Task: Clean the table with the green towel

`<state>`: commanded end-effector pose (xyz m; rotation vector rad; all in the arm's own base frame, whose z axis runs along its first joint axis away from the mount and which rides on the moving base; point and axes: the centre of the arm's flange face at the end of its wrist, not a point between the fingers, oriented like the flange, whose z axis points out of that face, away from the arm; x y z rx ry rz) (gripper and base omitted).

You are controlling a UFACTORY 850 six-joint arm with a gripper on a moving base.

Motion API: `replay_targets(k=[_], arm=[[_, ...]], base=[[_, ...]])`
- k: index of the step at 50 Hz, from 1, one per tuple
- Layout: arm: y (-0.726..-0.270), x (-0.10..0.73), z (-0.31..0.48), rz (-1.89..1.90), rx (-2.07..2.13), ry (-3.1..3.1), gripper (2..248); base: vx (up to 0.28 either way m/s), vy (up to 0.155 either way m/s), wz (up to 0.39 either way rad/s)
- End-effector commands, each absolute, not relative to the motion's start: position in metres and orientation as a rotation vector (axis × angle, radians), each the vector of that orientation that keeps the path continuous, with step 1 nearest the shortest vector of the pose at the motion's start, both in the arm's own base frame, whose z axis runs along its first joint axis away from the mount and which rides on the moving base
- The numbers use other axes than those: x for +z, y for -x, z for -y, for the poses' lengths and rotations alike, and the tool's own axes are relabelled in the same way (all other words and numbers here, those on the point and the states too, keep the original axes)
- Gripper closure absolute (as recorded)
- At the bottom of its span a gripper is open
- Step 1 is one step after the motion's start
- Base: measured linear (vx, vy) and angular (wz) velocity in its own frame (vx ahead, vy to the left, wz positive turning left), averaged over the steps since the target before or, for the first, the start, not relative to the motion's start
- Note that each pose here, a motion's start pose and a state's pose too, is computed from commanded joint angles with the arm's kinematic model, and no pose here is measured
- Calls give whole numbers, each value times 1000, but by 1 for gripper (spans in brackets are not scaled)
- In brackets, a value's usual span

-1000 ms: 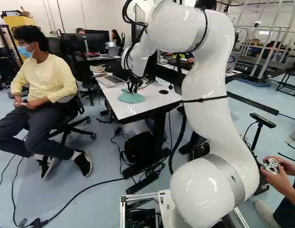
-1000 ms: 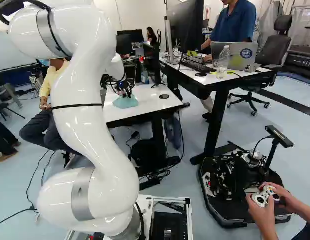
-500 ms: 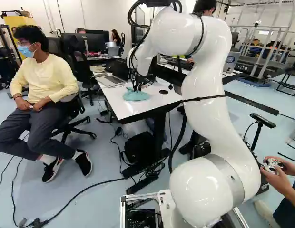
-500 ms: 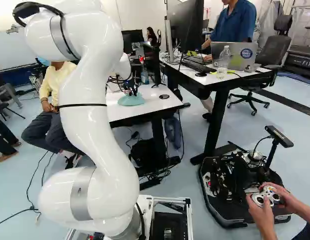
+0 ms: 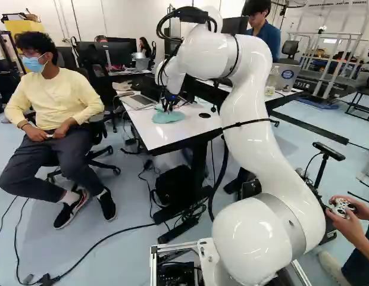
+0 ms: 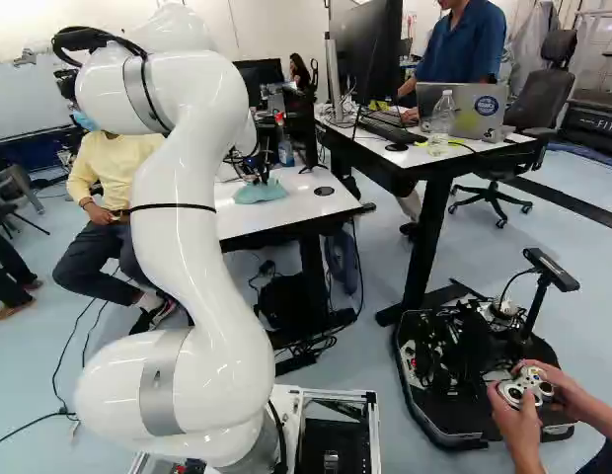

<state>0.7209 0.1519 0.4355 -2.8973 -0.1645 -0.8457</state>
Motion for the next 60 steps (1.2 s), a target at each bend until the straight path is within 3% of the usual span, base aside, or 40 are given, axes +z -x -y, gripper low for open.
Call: replay_targets(k=[26,60], arm=[[-720,434,-200,254,-852,2869,206],[-672,439,-213,306,-782,2882,206]], base=[[0,0,0],[0,0,0]])
